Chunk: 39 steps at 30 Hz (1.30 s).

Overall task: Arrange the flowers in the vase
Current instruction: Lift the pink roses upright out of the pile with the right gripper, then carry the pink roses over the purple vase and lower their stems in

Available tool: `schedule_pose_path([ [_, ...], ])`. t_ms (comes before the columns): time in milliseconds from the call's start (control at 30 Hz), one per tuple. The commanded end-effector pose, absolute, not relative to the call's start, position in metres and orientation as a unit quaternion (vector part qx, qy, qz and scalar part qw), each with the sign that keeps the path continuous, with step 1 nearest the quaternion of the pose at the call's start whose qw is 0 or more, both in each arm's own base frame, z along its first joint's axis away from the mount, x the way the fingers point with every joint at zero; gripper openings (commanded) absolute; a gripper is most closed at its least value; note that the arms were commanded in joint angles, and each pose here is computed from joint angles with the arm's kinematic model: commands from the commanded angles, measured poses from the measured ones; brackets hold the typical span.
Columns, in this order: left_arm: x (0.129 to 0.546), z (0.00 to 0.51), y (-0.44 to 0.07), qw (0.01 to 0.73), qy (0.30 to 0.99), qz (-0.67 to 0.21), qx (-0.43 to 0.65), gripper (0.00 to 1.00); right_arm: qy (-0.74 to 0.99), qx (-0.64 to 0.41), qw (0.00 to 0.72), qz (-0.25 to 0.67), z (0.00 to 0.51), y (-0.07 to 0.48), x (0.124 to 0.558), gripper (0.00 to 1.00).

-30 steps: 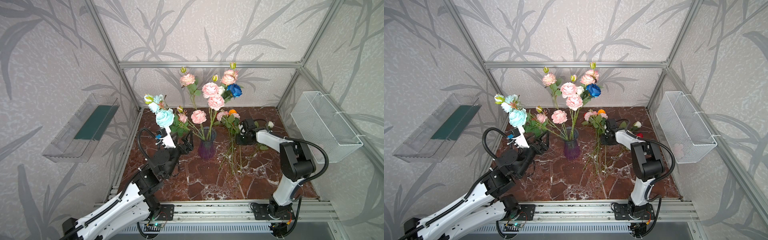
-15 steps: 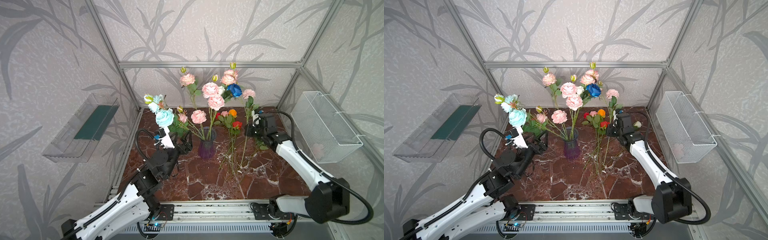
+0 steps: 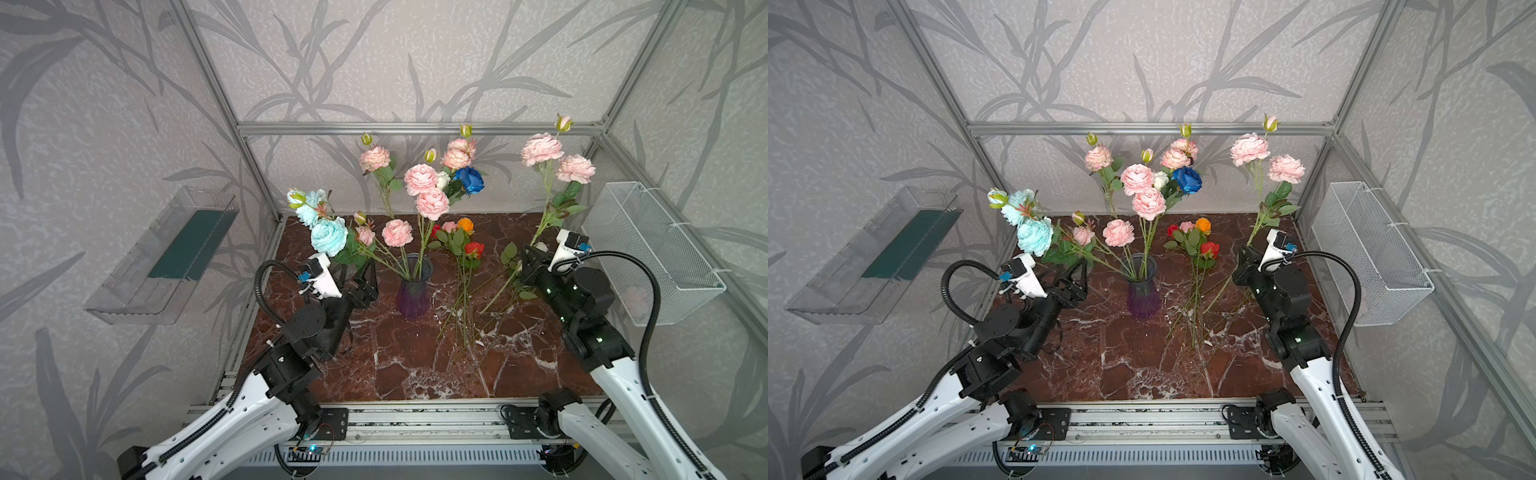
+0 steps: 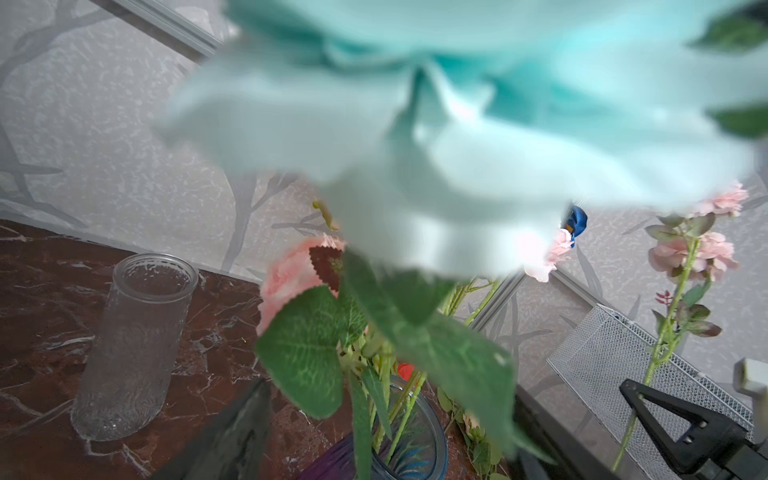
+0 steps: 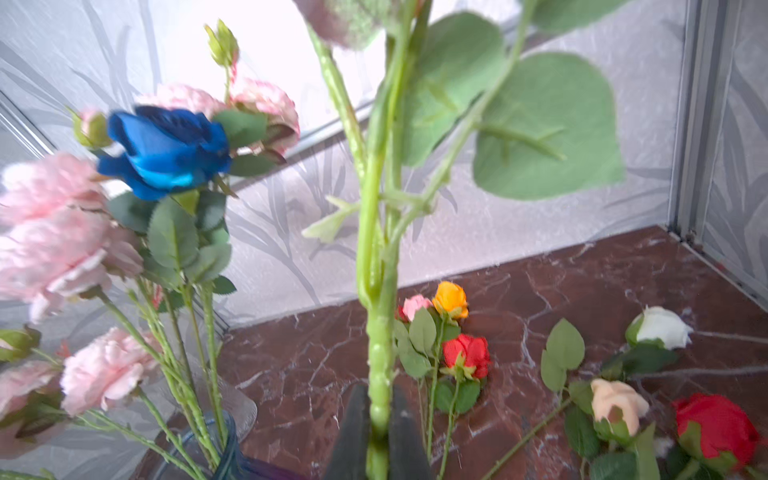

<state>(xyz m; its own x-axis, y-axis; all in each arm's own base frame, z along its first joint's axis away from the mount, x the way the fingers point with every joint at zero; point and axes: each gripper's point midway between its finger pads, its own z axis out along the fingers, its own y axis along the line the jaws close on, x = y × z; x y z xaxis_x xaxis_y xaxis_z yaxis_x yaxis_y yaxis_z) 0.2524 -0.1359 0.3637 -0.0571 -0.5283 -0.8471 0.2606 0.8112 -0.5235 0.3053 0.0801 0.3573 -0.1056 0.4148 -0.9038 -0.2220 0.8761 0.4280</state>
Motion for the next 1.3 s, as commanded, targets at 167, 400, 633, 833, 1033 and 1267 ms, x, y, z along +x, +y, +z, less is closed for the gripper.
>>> schedule_pose_path([
  [167, 0.248, 0.386, -0.115, 0.711, 0.639, -0.268, -0.121, 0.85, 0.599, -0.032, 0.739, 0.307, 0.453, 0.133, 0.274, 0.01],
  [400, 0.245, 0.393, -0.100, 0.730, 0.627, -0.238, -0.133, 0.85, 0.554, -0.095, 0.753, 0.342, 0.495, 0.180, 0.255, 0.01],
  [633, 0.241, 0.398, -0.086, 0.743, 0.614, -0.222, -0.148, 0.86, 0.522, -0.147, 0.756, 0.366, 0.518, 0.233, 0.256, 0.01],
  [833, 0.240, 0.398, -0.086, 0.744, 0.613, -0.222, -0.148, 0.86, 0.527, -0.173, 0.758, 0.344, 0.513, 0.268, 0.282, 0.01],
  [1033, 0.241, 0.397, -0.088, 0.743, 0.614, -0.222, -0.146, 0.86, 0.547, -0.188, 0.753, 0.314, 0.492, 0.289, 0.308, 0.01],
  [1267, 0.242, 0.396, -0.089, 0.742, 0.616, -0.223, -0.145, 0.86, 0.569, -0.195, 0.738, 0.305, 0.461, 0.303, 0.324, 0.01],
])
